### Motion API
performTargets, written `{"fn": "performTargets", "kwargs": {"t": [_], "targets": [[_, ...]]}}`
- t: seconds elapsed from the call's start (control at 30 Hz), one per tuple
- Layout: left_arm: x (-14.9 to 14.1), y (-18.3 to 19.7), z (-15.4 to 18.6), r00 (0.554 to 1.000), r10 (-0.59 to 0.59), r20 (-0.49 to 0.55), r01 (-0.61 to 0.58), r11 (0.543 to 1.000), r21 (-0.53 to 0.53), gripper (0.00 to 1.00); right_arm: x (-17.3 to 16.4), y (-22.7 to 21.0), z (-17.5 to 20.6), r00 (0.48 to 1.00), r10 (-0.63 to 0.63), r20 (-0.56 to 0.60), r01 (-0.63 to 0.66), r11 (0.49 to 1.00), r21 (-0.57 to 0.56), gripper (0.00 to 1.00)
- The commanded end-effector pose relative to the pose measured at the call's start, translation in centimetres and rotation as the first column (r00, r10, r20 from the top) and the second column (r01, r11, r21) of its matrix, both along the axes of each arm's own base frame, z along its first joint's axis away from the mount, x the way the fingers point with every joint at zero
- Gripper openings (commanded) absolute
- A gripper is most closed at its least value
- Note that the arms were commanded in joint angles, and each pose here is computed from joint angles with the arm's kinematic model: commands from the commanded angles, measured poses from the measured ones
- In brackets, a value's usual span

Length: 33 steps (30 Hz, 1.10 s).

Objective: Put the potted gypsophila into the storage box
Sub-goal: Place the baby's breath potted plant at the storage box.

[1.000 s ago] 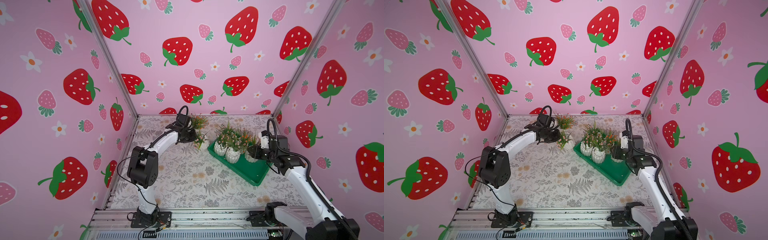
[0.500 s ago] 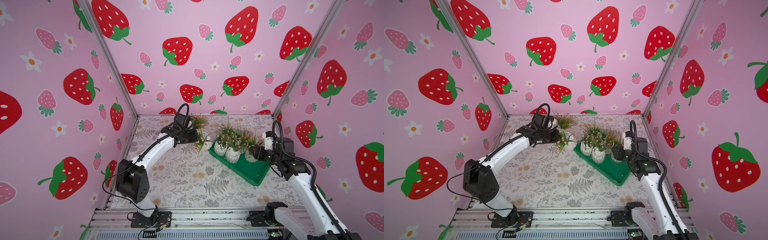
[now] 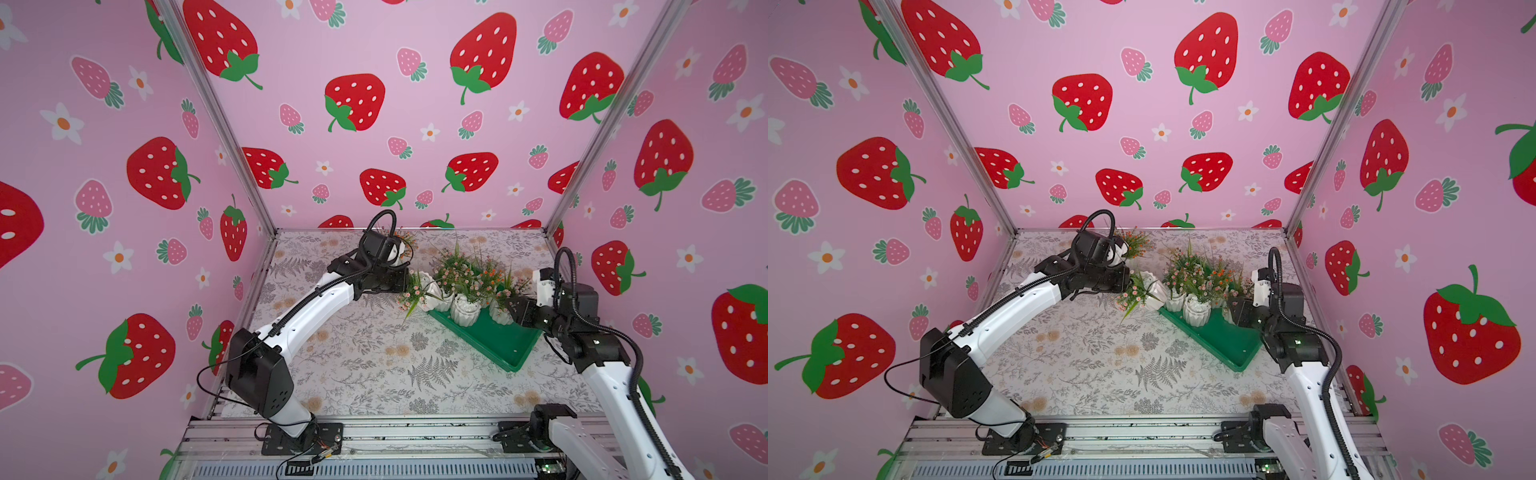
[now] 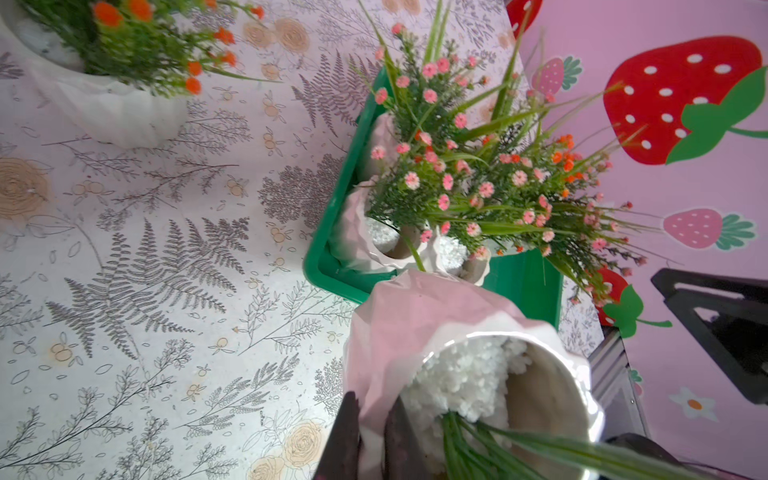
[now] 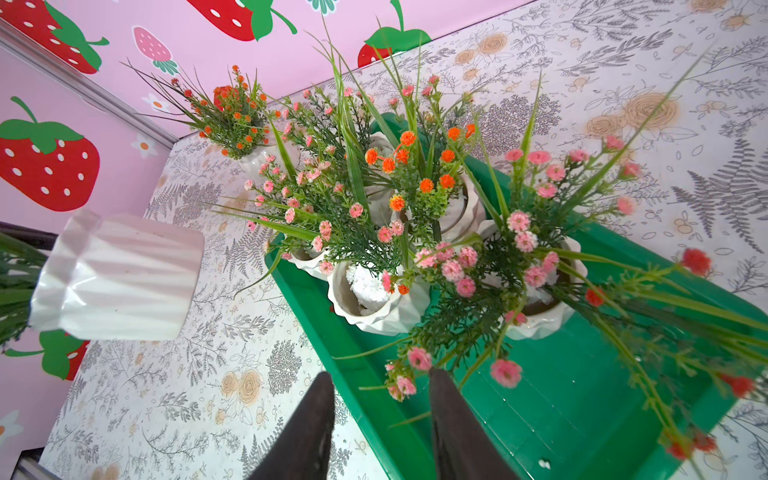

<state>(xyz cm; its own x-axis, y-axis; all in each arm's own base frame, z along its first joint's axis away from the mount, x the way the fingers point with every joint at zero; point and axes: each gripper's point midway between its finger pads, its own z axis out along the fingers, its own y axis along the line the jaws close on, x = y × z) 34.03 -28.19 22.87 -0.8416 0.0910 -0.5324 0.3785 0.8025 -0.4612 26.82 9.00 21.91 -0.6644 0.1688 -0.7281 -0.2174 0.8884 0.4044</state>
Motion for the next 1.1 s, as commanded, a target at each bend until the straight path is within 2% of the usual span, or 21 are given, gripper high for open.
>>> {"fn": "performTargets", "kwargs": {"t": [0.0, 0.3, 0.63, 1.07], "targets": [[-0.4, -2.9, 4.6, 0.991, -0.09, 0.101, 0.099, 0.991, -0.086, 0.0, -0.5, -0.4, 0.5, 1.0, -0.012, 0.002, 0.012, 1.0, 0.0, 0.4], [-3.0, -8.2, 5.7, 0.958, -0.261, 0.119, 0.274, 0.956, -0.102, 0.0, -1.2, -1.3, 1.1, 0.999, -0.05, 0.019, 0.05, 0.999, -0.007, 0.4], [-4.6, -13.0, 4.9, 0.92, -0.369, 0.132, 0.383, 0.918, -0.107, 0.0, -1.7, -1.8, 1.1, 0.998, -0.067, 0.011, 0.067, 0.998, -0.008, 0.4], [-4.0, -19.1, 1.6, 0.897, -0.416, 0.15, 0.431, 0.898, -0.084, 0.0, -1.5, -2.6, 1.6, 0.995, -0.097, 0.013, 0.097, 0.995, -0.008, 0.41]]}}
